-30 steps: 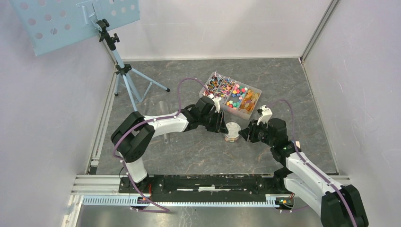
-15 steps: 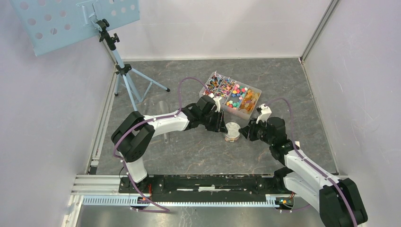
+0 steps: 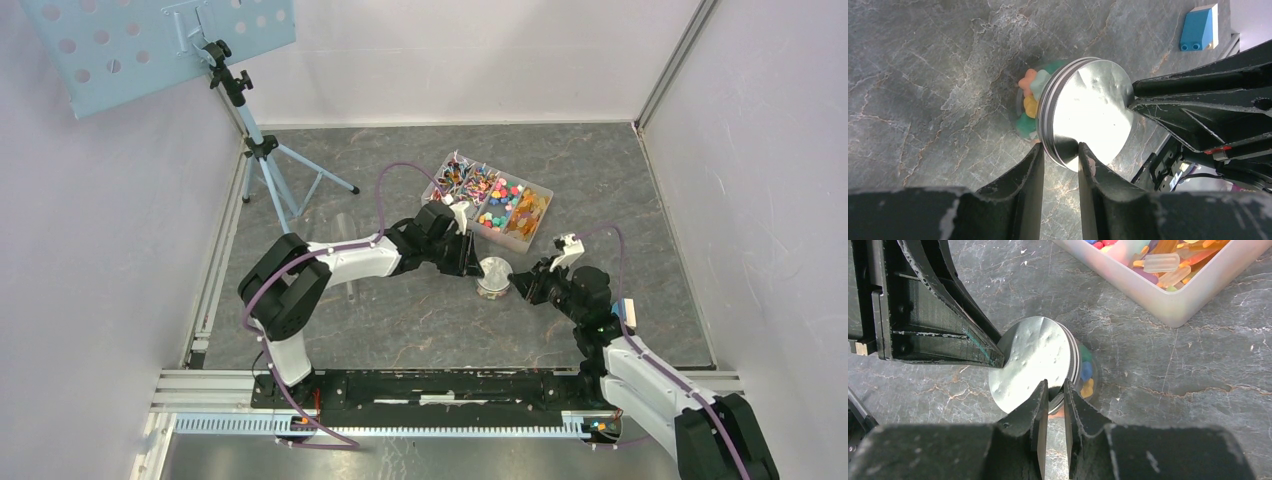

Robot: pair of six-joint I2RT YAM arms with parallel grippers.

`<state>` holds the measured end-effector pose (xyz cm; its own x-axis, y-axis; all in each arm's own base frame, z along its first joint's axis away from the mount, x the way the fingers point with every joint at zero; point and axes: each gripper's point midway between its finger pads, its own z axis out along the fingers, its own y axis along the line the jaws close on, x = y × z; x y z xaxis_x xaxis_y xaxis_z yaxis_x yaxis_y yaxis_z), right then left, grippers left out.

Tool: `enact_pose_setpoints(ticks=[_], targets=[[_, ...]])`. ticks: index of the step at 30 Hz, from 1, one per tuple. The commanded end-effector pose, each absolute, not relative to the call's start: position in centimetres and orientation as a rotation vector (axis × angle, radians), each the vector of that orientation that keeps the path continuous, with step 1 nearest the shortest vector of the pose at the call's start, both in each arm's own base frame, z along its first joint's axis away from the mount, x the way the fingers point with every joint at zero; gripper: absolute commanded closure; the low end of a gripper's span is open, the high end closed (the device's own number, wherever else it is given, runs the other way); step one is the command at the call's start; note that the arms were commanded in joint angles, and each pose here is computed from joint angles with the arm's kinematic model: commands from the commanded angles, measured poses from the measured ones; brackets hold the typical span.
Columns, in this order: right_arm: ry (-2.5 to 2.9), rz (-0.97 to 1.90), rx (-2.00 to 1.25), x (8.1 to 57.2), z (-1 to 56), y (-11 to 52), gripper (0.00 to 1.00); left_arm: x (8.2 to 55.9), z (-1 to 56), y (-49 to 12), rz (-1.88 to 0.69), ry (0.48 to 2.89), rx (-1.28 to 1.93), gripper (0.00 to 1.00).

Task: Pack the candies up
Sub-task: Close the bottle lid on the packing bottle, then reset both arms

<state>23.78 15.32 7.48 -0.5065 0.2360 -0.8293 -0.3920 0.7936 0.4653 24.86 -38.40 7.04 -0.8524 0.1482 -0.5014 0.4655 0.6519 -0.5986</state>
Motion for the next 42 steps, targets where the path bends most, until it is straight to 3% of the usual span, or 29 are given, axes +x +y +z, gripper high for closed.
enact_pose_setpoints(ticks=[1,7,10,14,16,21,23,27,28,34,42], targets=[[2.142,0.736,-0.103,21.2,3.1,14.4,0.8,24.6,4.0,-36.9,-0.907,2.567,0.505,0.66],[2.052,0.735,-0.111,23.5,8.6,15.1,0.57,26.1,9.1,-38.7,-0.955,2.476,0.539,0.42],[1.994,0.696,-0.122,24.6,12.2,14.8,0.45,27.1,12.3,-38.7,-0.94,2.421,0.549,0.37],[1.966,0.604,-0.144,25.4,15.8,13.8,0.19,28.2,17.5,-38.1,-0.914,2.326,0.563,0.35],[1.949,0.552,-0.168,25.7,17.7,13.2,0.02,28.5,20.3,-37.6,-0.892,2.274,0.568,0.34],[1.893,0.376,-0.198,25.8,22.9,10.7,0.02,27.9,28.1,-35.1,-0.863,2.106,0.565,0.28],[1.859,0.295,-0.198,25.7,24.8,9.3,0.02,27.4,30.9,-33.6,-0.842,2.035,0.539,0.17],[1.778,0.21,-0.189,24.7,28.1,7.5,0.02,26.3,34.8,-30.1,-0.793,1.92,0.479,0.08],[1.757,0.196,-0.179,24.4,28.9,7.1,0.02,26.0,35.3,-29.4,-0.784,1.901,0.467,0.01],[1.693,0.25,-0.136,22.2,30.9,6.7,0.02,23.2,36.9,-25.3,-0.775,1.816,0.419,0.0],[1.71,0.279,-0.112,21.3,28.6,6.6,0.02,19.8,36.4,-21.6,-0.831,1.708,0.358,0.0]])
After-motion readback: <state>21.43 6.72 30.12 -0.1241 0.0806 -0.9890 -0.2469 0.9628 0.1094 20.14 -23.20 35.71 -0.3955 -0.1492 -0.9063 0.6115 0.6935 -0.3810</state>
